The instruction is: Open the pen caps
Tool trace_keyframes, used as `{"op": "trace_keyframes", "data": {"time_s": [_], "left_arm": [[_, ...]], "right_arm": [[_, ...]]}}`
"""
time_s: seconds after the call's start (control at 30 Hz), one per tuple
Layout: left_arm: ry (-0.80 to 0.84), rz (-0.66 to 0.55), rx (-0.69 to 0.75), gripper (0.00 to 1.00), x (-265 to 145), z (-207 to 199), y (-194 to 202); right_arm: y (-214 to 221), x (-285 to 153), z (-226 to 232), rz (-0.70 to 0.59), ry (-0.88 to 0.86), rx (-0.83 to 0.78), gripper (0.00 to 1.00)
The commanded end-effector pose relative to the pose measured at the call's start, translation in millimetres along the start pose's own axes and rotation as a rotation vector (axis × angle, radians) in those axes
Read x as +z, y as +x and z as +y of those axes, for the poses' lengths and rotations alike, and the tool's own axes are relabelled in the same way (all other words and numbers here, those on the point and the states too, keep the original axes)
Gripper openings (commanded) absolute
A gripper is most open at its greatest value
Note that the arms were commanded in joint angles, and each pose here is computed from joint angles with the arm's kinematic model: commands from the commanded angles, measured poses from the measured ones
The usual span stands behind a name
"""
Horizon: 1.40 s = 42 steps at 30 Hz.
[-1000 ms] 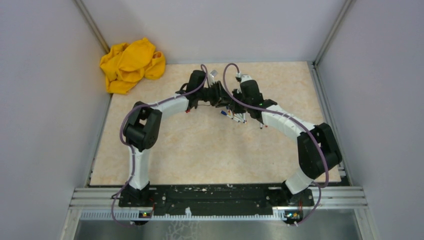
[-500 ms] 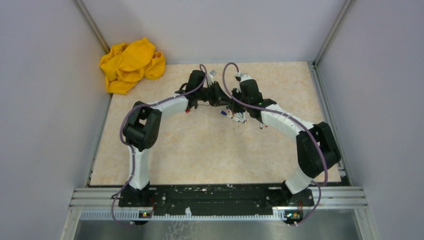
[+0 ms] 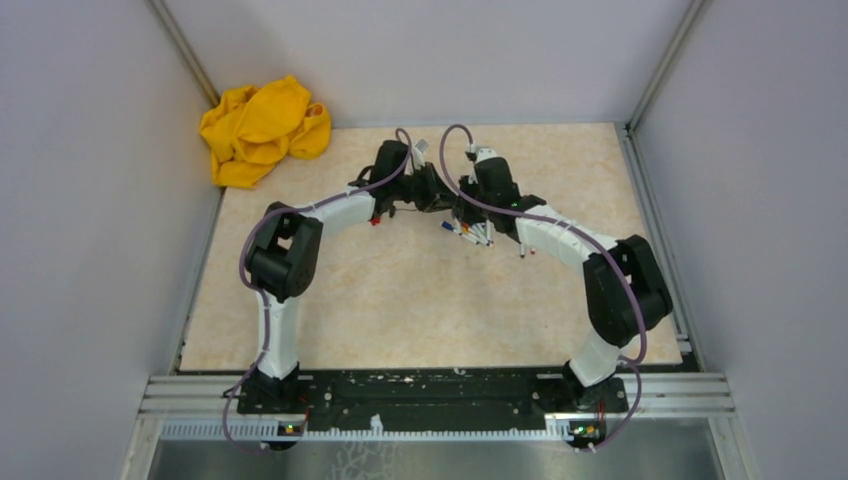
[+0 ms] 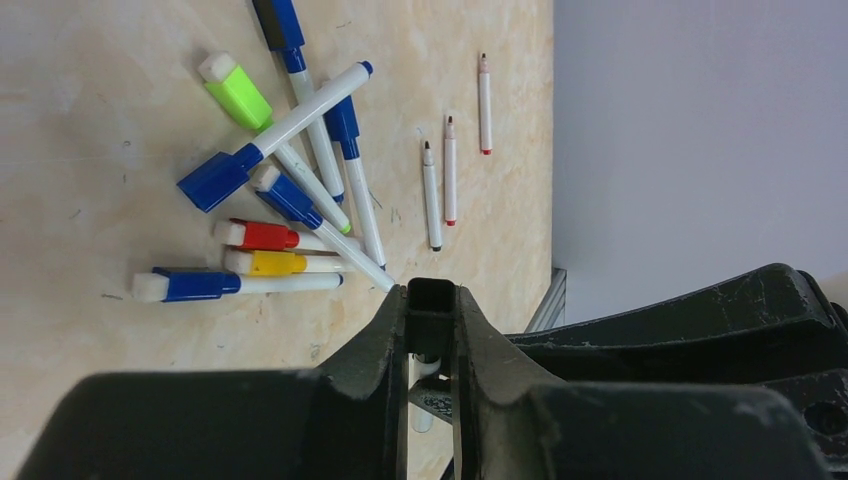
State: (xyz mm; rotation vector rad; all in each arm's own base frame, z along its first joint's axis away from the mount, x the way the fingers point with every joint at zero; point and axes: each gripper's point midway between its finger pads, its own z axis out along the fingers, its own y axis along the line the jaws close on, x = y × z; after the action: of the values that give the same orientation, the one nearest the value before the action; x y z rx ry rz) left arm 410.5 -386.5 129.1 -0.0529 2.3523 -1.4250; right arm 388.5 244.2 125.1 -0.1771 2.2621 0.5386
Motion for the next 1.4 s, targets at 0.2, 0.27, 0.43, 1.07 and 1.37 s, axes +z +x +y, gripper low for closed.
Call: {"op": "trace_keyframes", "data": {"time_s": [0.2, 0.27, 0.43, 1.07, 1.37], "left_arm": [[0.08, -0.027, 0.067, 0.0, -12, -46, -13], [0.078, -0.034, 0.073, 0.0, -12, -45, -16], [0.047, -0.081, 0.093, 0.0, -12, -39, -34], [-0.286, -0.377, 0.133, 0.0, -54, 52, -177], [-0.593, -0.249, 0.163, 0.0, -70, 113, -104]], "right_arm": [[-7, 10, 12, -0.016, -0.033, -0.007, 0.04], [-4, 12, 12, -0.008, -0.037, -0.004, 0.0], [-1, 8, 12, -0.007, -0.04, -0.002, 0.0], [59, -15, 2, 0.039, -0.011, 0.012, 0.0], [19, -32, -45, -0.019, 0.228, -0.035, 0.0]]}}
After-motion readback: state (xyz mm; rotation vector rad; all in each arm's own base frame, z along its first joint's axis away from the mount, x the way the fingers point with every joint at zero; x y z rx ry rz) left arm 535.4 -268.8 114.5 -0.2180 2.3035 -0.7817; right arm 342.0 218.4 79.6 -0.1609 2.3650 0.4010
